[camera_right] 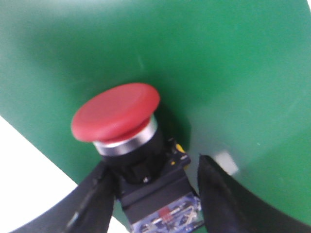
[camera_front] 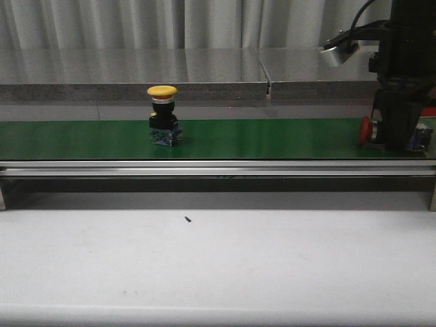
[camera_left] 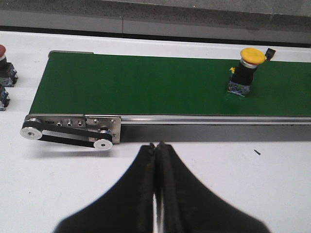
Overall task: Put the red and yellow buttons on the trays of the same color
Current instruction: 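Carry the red button into the red tray and open the right gripper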
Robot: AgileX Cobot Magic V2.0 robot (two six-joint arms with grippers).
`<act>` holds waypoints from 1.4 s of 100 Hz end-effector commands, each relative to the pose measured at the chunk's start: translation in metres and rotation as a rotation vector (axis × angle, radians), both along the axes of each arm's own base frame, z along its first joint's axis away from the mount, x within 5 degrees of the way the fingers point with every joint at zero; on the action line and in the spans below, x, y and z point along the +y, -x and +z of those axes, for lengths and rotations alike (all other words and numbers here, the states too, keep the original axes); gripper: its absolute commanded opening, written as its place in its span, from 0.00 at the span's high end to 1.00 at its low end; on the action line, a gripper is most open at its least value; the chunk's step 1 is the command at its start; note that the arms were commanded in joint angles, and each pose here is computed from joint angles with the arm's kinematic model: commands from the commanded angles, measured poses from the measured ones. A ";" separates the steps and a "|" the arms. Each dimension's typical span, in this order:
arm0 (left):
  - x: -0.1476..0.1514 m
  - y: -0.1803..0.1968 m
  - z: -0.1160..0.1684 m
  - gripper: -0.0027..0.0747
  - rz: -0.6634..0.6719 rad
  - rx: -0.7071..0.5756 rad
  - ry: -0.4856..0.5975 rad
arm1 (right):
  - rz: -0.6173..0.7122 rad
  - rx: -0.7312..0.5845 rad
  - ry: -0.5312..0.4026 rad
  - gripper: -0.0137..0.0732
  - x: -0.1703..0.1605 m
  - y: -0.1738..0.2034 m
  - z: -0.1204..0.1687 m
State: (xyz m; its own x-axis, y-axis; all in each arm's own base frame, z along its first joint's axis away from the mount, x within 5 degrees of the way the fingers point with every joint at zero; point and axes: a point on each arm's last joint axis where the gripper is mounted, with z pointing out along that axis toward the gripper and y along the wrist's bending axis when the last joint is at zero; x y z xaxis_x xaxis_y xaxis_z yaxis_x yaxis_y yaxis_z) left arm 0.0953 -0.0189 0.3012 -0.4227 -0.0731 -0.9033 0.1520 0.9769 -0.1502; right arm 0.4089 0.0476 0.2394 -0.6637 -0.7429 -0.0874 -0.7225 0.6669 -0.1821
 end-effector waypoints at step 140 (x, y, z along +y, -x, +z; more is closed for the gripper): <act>0.000 -0.003 0.013 0.99 0.010 -0.082 0.030 | -0.818 -0.912 -0.761 0.66 -0.301 0.003 0.017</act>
State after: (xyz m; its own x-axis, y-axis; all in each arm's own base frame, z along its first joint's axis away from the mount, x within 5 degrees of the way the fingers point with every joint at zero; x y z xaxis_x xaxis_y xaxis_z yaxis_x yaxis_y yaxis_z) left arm 0.0953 -0.0189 0.3012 -0.4227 -0.0731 -0.9033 0.1520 0.9769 -0.1502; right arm 0.4088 -0.2485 0.2305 -0.4945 0.2363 -0.8364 0.0755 0.9704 0.2295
